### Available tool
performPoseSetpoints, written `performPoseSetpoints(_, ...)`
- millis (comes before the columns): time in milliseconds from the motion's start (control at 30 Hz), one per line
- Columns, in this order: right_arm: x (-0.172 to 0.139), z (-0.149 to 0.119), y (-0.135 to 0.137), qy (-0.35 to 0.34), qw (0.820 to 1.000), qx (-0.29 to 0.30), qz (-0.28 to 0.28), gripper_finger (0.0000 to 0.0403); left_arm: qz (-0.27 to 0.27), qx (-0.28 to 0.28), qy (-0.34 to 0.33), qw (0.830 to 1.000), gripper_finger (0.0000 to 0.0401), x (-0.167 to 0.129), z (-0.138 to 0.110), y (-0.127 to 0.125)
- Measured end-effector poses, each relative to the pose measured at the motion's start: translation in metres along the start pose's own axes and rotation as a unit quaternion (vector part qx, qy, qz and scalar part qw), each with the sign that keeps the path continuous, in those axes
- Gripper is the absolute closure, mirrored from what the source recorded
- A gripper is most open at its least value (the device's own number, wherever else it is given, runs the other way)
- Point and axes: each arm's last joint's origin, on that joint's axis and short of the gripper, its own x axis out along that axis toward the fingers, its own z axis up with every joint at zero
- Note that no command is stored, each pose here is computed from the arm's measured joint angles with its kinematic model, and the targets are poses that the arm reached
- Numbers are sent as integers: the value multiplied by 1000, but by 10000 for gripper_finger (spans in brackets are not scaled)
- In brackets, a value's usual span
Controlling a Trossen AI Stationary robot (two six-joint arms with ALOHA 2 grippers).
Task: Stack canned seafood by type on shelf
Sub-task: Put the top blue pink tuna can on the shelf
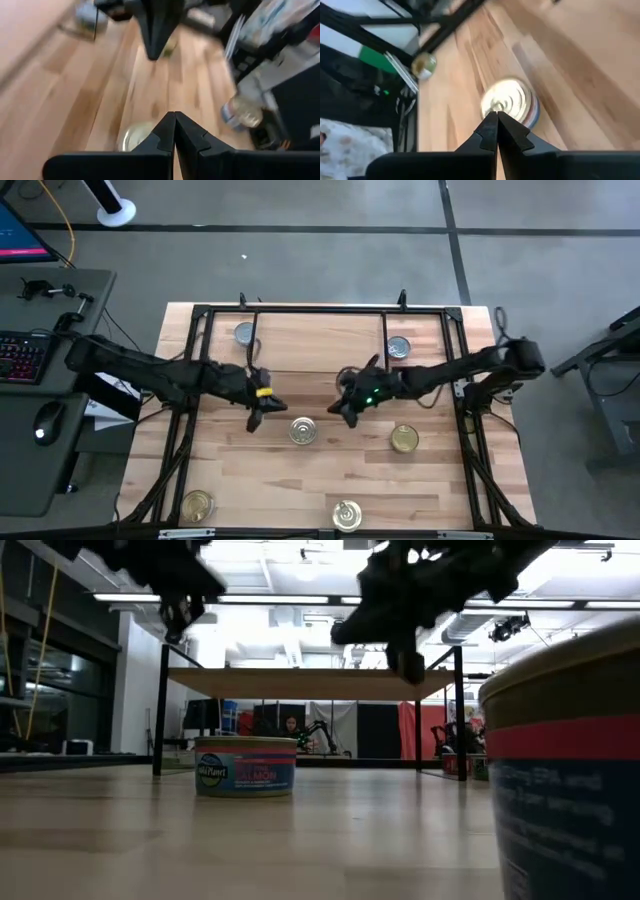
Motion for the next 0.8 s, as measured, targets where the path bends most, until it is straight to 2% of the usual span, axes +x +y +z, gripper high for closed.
performPoseSetpoints(67,14,-6,-2,12,1000,2,-2,403,-4,6,14,1000,401,12,-11,-1)
performPoseSetpoints(167,34,-9,4,22,1000,-1,22,403,1,21,38,999,401,29,-26,-4)
performPoseSetpoints(300,55,-12,9,37,999,-18,23,403,48,69,68,994,401,46,-43,-2)
performPoseSetpoints(400,62,-2,12,25,999,-34,26,403,76,103,77,989,401,56,-50,0)
performPoseSetpoints(567,71,-3,2,43,997,-53,-41,403,60,117,87,988,401,69,-57,-1)
performPoseSetpoints(667,75,-3,4,31,997,-61,-42,403,54,119,95,987,401,72,-61,-1)
performPoseSetpoints(800,83,-19,4,55,994,-68,-58,403,58,120,102,986,401,73,-63,0)
